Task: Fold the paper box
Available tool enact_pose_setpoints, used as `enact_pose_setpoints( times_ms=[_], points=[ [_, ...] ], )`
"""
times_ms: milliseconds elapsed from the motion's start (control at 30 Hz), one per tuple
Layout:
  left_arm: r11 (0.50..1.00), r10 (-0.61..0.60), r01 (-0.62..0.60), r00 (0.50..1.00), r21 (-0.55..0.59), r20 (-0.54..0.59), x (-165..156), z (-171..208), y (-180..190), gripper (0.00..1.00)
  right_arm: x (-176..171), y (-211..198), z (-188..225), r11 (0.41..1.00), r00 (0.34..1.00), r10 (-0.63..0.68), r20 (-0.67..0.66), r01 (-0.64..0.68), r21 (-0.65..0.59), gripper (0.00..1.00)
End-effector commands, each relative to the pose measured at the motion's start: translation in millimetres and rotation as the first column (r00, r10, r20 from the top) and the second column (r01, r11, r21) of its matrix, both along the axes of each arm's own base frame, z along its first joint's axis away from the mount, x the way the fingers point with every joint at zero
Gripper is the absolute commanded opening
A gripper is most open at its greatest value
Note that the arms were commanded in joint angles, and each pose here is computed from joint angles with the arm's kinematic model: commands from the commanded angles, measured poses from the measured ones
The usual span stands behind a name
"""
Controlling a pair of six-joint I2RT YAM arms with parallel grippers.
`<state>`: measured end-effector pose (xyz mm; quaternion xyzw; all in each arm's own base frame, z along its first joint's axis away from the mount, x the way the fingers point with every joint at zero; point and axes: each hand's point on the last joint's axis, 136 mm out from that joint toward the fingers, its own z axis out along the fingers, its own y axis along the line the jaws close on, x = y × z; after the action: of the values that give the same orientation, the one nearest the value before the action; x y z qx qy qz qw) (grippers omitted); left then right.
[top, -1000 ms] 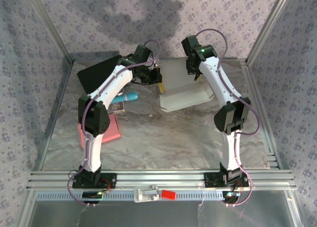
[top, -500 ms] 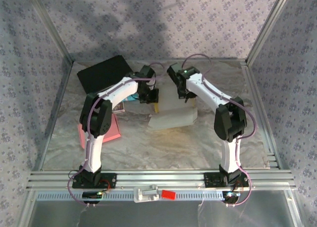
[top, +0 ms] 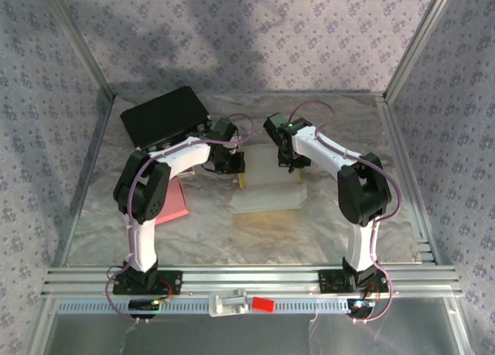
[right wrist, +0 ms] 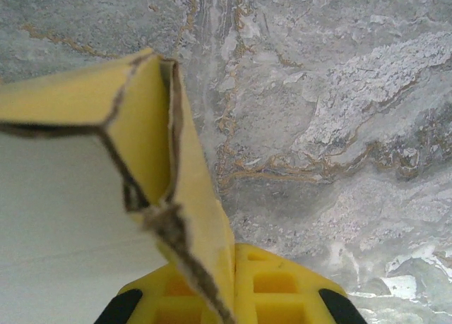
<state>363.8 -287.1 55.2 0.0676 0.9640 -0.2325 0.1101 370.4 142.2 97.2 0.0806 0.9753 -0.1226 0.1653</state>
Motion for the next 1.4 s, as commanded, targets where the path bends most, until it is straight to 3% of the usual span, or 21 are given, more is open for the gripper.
enact_pose_setpoints(
  times_ms=[0, 400, 567, 700, 900, 1067, 1367],
  points=[
    [0.999, 0.033, -0.033, 0.999, 0.005, 0.04, 6.8, 5.6, 5.6, 0.1, -5.9, -10.3, 3.2, 0.998, 0.998, -0.06, 0.002, 0.06, 0.005, 0.0],
    [0.999, 0.046, -0.046, 0.997, -0.005, 0.067, 9.0, 6.7, 0.2, 0.09, -10.8, -9.3, -1.5, 0.996, 0.997, -0.08, -0.01, 0.08, 0.026, 0.0],
    [0.988, 0.083, -0.095, 0.992, 0.12, 0.098, 6.6, 4.8, 10.9, 0.0, -13.9, -12.8, 4.1, 0.995, 0.995, -0.097, 0.01, 0.097, -0.003, 0.0],
    [0.943, 0.142, -0.174, 0.981, 0.283, 0.13, -1.9, 3.1, 25.6, 0.0, -17.7, -15.8, 8.6, 0.992, 0.993, -0.115, 0.042, 0.116, -0.041, 0.0],
    [0.861, 0.206, -0.262, 0.963, 0.436, 0.173, -11.6, -2.8, 45.7, 0.0, -19.3, -14.3, 4.2, 0.992, 0.992, -0.121, 0.039, 0.123, -0.039, 0.0],
    [0.829, 0.217, -0.289, 0.955, 0.478, 0.201, -8.8, -5.4, 54.8, 0.0, -20.7, -10.8, -2.6, 0.992, 0.993, -0.119, 0.021, 0.12, -0.032, 0.0],
    [0.831, 0.18, -0.262, 0.961, 0.491, 0.209, 0.5, -10.5, 44.6, 0.0, -20.0, -5.1, -6.5, 0.994, 0.994, -0.107, 0.004, 0.107, -0.015, 0.0]
  ],
)
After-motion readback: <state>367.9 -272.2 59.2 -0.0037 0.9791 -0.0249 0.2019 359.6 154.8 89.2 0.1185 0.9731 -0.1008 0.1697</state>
